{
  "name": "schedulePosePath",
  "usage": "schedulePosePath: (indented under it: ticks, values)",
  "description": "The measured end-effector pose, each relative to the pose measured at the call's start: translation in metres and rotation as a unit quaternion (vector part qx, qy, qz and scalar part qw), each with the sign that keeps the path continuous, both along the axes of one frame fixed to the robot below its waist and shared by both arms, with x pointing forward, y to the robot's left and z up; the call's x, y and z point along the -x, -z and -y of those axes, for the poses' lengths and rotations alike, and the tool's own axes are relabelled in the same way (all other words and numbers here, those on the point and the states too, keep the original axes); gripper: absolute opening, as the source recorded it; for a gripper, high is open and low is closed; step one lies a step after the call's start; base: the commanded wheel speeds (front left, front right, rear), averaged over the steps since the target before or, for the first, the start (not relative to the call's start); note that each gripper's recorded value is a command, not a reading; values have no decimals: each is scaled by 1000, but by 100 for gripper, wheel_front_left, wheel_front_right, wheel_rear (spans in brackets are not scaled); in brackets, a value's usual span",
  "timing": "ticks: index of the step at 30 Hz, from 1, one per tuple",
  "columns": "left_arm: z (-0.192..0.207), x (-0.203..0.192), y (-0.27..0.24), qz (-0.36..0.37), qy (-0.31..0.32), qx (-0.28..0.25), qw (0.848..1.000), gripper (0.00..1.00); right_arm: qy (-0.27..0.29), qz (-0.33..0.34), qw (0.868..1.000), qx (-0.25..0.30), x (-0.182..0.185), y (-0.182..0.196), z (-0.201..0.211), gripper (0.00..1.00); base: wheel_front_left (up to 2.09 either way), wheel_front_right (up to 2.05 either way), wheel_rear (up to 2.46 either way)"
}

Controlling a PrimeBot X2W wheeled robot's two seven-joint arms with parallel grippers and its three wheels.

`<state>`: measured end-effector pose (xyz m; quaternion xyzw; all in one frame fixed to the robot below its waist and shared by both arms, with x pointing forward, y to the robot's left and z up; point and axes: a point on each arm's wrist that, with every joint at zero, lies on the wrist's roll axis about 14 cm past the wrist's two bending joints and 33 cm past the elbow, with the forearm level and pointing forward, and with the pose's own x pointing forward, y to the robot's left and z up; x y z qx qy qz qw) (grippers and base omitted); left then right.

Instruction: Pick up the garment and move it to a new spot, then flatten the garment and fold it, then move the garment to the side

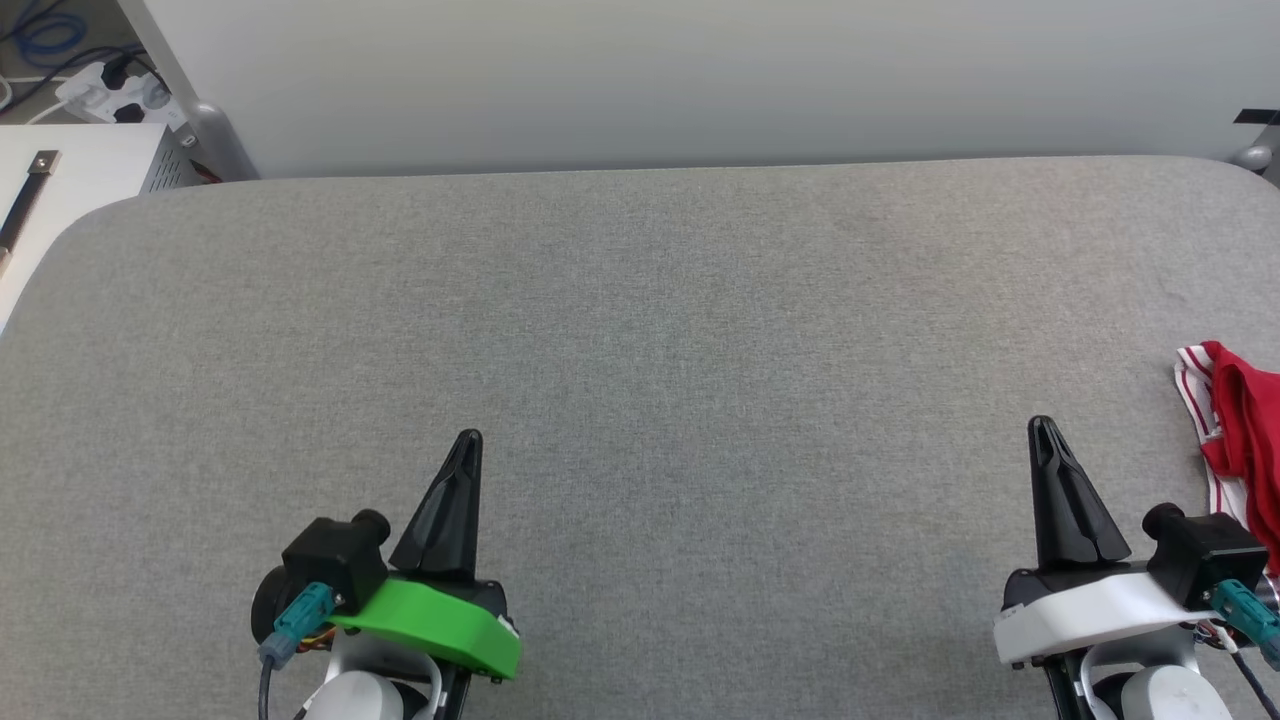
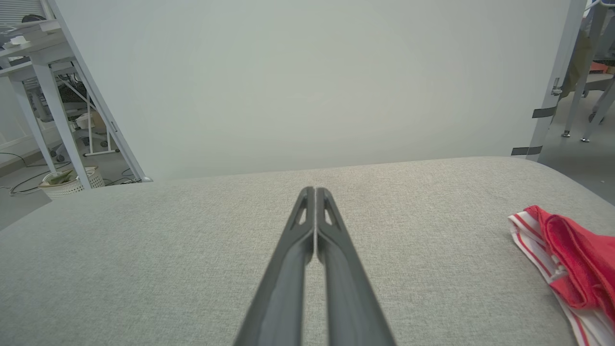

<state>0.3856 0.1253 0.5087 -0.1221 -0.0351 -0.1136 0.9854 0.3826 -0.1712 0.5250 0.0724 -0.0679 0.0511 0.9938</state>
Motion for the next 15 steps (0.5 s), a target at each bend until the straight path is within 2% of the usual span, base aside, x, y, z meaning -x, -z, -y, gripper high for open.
schedulePosePath:
  ticks: [15]
  values:
    - [-4,-1,-4,0,-7,-17,1000,0,-3,-7,1000,11,1,0,-1,0,0,0,0]
